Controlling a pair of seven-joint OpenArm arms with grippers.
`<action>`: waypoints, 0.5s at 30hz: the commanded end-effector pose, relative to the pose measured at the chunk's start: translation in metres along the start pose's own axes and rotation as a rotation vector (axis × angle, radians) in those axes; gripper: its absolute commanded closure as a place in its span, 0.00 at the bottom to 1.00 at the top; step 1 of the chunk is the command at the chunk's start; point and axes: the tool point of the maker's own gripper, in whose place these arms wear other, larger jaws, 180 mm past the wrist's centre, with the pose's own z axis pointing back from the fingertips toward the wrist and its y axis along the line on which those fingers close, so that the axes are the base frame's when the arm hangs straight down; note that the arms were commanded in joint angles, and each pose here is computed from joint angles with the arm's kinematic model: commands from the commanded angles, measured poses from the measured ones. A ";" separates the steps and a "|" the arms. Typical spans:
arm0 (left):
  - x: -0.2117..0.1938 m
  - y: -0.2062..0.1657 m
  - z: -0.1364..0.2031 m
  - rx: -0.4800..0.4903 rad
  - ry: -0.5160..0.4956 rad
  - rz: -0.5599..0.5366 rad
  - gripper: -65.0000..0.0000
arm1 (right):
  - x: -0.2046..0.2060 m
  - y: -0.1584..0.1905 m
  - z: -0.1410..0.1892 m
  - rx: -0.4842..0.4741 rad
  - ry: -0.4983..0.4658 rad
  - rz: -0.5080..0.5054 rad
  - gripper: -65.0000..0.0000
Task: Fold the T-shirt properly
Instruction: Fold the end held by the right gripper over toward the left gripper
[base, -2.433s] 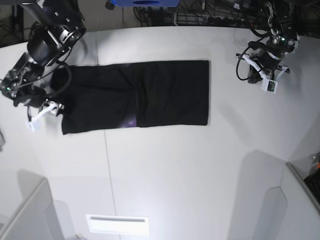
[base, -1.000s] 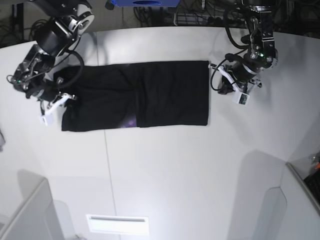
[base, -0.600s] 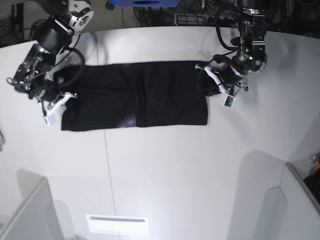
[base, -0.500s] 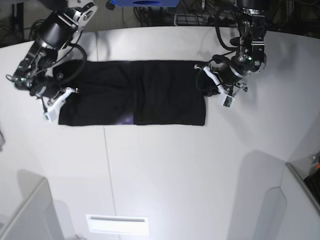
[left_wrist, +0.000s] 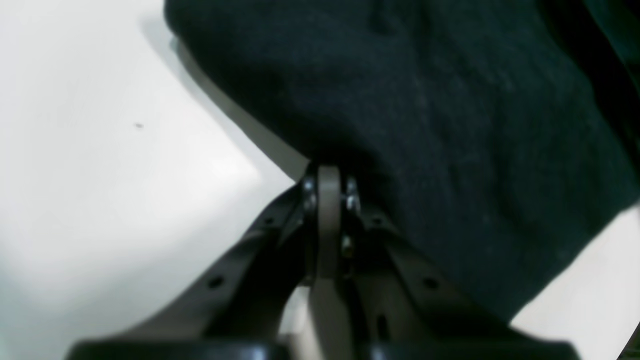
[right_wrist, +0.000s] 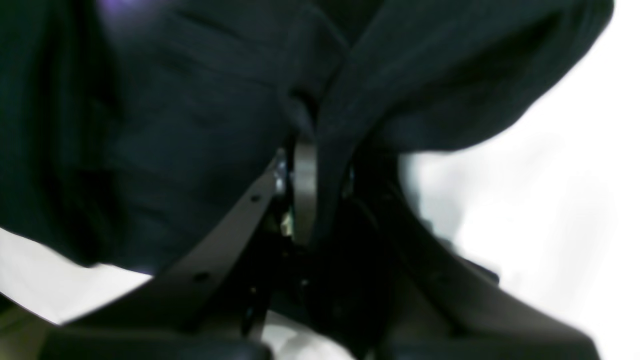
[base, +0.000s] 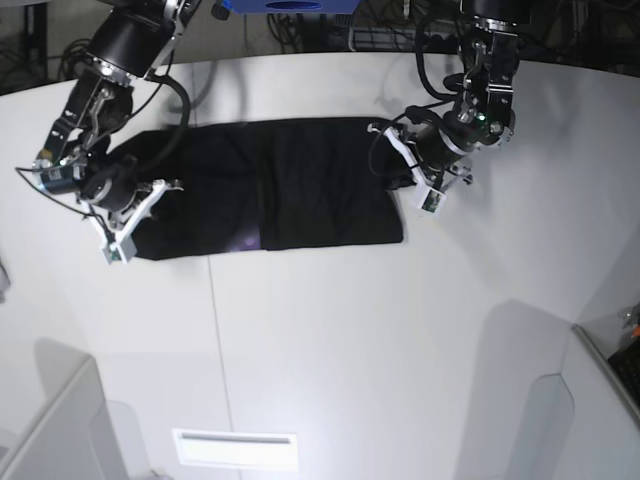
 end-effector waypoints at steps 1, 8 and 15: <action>-0.011 0.002 0.002 0.007 0.055 -0.017 1.00 | 0.013 0.005 0.005 0.001 -0.046 0.008 1.00; -0.011 0.002 0.002 0.009 0.055 -0.022 1.00 | 0.027 0.041 0.013 0.029 -0.080 0.113 1.00; -0.011 0.002 0.002 0.010 0.057 -0.021 1.00 | 0.035 0.061 0.014 0.054 -0.106 0.093 1.00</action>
